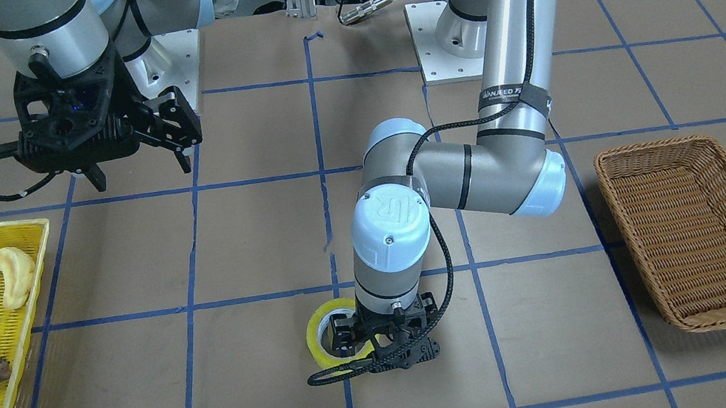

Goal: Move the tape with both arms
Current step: 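Reach the left gripper to the tape roll at the table center, then grasp the tape roll with the left gripper and carry it toward the basket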

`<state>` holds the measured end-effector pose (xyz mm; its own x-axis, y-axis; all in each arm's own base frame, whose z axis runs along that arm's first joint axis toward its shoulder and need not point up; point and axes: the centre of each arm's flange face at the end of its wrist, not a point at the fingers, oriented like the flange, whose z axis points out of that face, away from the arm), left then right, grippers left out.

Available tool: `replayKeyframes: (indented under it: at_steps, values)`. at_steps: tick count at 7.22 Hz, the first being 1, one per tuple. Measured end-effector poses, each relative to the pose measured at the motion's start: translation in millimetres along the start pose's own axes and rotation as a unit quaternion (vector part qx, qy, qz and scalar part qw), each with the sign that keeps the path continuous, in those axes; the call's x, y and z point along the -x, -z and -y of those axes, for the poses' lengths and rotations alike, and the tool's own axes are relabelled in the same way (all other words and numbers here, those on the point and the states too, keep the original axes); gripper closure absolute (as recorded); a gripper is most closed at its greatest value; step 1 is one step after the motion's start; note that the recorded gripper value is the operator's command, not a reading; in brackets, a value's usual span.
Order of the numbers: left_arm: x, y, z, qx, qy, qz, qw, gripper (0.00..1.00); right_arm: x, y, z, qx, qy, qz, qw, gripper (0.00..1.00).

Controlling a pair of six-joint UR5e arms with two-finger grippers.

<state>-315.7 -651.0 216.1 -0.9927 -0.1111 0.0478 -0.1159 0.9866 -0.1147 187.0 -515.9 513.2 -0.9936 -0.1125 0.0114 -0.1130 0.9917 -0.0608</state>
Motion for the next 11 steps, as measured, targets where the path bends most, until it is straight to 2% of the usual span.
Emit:
replayKeyframes:
  at_steps: [1, 3, 5, 7, 9, 11]
  values:
    - [3, -15, -10, 0.011, 0.002, 0.003, 0.9999, 0.63, 0, 2, -1, -0.002, 0.001, 0.001, 1.0, 0.0]
    - [6, -27, -19, 0.018, 0.005, 0.005, 0.9998, 0.82, 0, 0, 0, 0.0, 0.001, 0.001, 1.0, 0.0]
    - [3, -18, -15, 0.013, 0.005, -0.007, 0.9999, 0.98, 1, -2, 1, 0.001, 0.0, 0.0, 1.0, 0.0]
    - [30, 5, 1, 0.017, 0.02, -0.011, 0.9996, 0.98, 1, -2, 1, 0.001, 0.0, 0.0, 1.0, 0.0]
    - [132, 63, 42, 0.033, 0.013, -0.019, 0.9992, 0.98, 0, -2, 1, 0.002, 0.0, 0.0, 1.0, 0.0]
    - [253, 107, 61, 0.046, 0.001, -0.015, 0.9988, 0.98, -1, -2, 1, 0.002, 0.0, -0.002, 1.0, 0.0]
